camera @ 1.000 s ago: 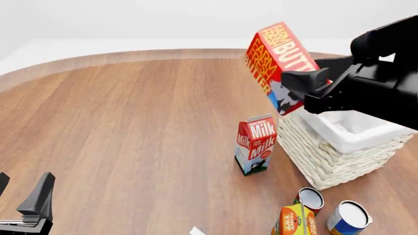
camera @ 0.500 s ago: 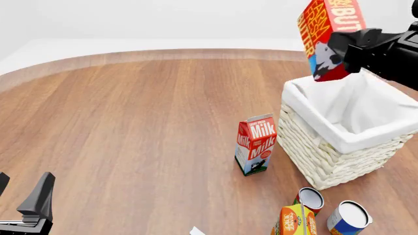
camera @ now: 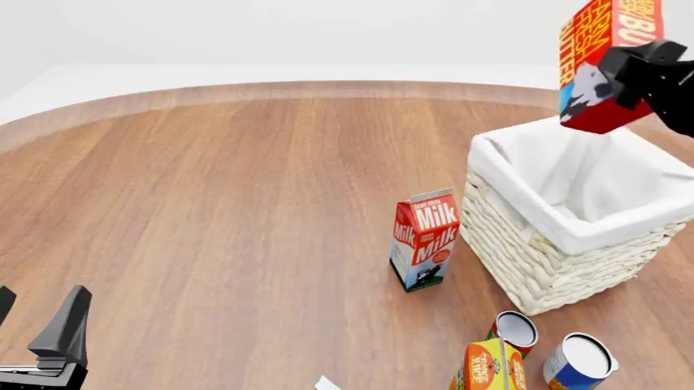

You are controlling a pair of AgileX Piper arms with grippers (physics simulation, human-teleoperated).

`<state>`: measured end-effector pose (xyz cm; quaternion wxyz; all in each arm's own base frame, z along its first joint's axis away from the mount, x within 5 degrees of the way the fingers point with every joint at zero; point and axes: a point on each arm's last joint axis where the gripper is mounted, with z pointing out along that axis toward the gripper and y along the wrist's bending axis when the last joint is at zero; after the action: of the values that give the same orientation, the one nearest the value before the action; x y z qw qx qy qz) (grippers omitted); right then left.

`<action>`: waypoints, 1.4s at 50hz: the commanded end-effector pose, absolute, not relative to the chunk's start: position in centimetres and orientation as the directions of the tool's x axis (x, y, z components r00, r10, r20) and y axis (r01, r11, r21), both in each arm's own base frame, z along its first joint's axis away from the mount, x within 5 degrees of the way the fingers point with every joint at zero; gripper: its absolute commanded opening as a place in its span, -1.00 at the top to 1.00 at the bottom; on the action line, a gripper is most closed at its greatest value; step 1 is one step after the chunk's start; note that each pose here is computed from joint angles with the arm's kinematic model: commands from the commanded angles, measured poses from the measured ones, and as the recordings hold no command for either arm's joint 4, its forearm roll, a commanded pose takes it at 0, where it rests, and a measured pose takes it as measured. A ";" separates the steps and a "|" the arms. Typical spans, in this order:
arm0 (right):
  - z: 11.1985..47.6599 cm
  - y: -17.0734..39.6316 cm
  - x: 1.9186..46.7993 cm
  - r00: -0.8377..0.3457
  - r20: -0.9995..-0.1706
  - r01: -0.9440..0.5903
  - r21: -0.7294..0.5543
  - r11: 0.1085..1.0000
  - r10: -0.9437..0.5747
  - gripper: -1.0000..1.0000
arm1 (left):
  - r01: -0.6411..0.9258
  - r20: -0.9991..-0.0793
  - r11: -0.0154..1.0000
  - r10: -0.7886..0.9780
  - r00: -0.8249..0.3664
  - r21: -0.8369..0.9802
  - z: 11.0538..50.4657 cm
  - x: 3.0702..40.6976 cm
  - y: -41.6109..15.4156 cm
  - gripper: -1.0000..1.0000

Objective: Pick up the cream cheese box and the butter, and put them in the basket.

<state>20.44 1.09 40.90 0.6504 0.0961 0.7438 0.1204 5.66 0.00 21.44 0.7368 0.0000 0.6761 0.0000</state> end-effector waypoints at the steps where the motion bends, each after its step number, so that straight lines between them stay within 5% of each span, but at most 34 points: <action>1: 39.5 0.2 21.3 -0.096 -0.912 0.030 0.398 0.917 0.399 1.00 | 0.000 -0.996 1.000 0.000 0.086 0.000 21.4 5.7 0.0 -1.00; 70: 32.2 -1.4 24.7 -0.134 -0.824 0.155 0.531 0.833 0.550 1.00 | 0.000 -0.996 1.000 0.000 0.086 0.000 21.4 5.7 0.0 -1.00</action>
<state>24.67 -1.46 31.77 0.6028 0.2459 0.7421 0.1596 5.66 0.00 21.44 0.7368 0.0000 0.6761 0.0000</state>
